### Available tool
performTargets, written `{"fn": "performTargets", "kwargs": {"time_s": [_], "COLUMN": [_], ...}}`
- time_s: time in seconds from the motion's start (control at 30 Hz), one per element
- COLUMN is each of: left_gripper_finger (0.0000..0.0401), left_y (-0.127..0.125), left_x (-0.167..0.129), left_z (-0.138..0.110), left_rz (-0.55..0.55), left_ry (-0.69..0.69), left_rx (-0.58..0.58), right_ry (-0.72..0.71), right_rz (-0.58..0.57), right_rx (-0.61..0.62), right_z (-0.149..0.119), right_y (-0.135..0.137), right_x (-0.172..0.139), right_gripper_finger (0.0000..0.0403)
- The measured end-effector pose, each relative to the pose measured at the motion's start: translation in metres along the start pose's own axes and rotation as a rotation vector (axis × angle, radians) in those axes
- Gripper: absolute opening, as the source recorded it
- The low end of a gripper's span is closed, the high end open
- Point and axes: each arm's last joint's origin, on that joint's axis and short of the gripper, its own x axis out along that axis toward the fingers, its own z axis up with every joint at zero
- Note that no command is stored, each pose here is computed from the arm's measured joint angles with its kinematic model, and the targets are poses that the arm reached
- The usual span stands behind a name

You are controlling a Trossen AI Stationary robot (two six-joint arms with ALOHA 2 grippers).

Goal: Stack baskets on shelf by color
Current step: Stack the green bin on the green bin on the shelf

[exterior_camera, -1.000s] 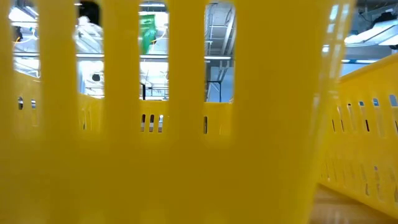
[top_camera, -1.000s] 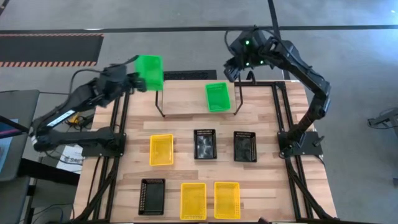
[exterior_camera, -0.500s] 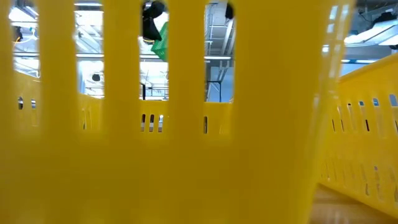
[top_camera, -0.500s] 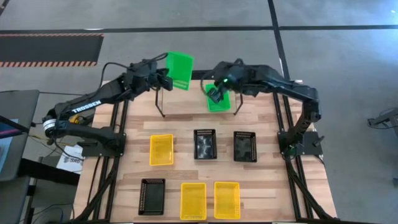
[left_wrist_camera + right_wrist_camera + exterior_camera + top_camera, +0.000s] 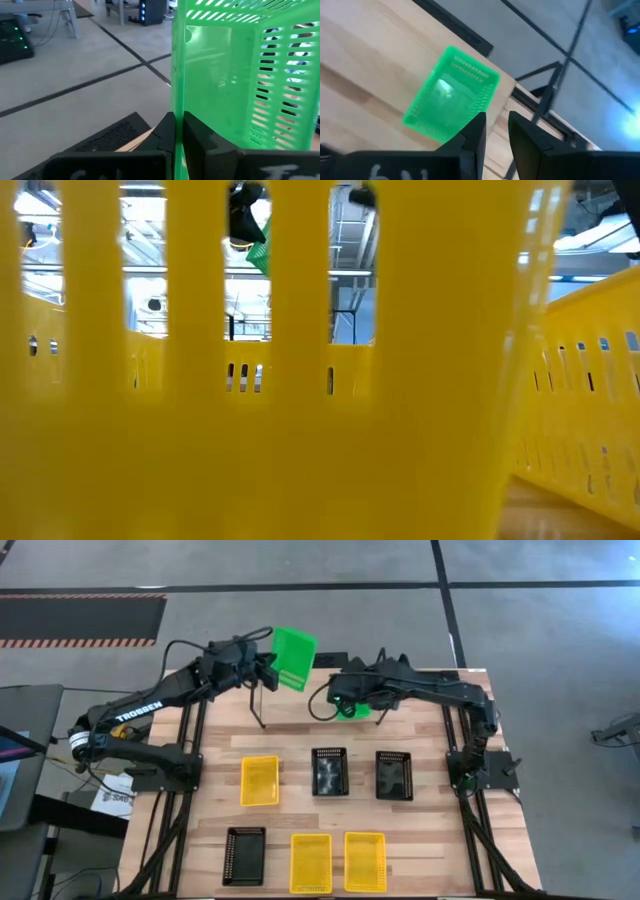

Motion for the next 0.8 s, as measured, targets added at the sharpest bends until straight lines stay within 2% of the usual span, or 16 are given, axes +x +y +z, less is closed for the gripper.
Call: {"fn": "performTargets", "kwargs": {"time_s": [0.07,0.27,0.4,0.5,0.63,0.73,0.8], "left_gripper_finger": [0.0,0.0,0.0,0.0,0.0,0.0,0.0], "left_y": [0.0,0.002,0.003,0.004,0.004,0.002,0.0], "left_x": [0.0,0.001,0.003,0.002,0.003,0.01,0.017], "left_z": [-0.001,-0.002,-0.002,-0.001,0.006,0.005,0.004], "left_rz": [0.002,0.029,0.074,0.12,0.156,0.153,0.153], "left_ry": [0.009,0.02,0.008,-0.02,-0.093,-0.105,-0.107], "left_rx": [0.004,0.003,-0.04,-0.06,-0.086,-0.091,-0.093], "right_ry": [-0.032,-0.182,-0.245,-0.239,-0.277,-0.36,-0.455], "right_rz": [0.023,0.14,0.231,0.239,0.195,0.268,0.381], "right_rx": [0.028,0.253,0.295,0.274,0.296,0.377,0.424], "right_z": [0.0,-0.017,-0.041,-0.065,-0.095,-0.105,-0.102], "right_y": [-0.022,-0.114,-0.147,-0.145,-0.119,-0.099,-0.091], "right_x": [-0.016,-0.081,-0.108,-0.106,-0.076,-0.05,-0.038], "right_gripper_finger": [0.0101,0.0101,0.0101,0.0101,0.0101,0.0099,0.0095]}}
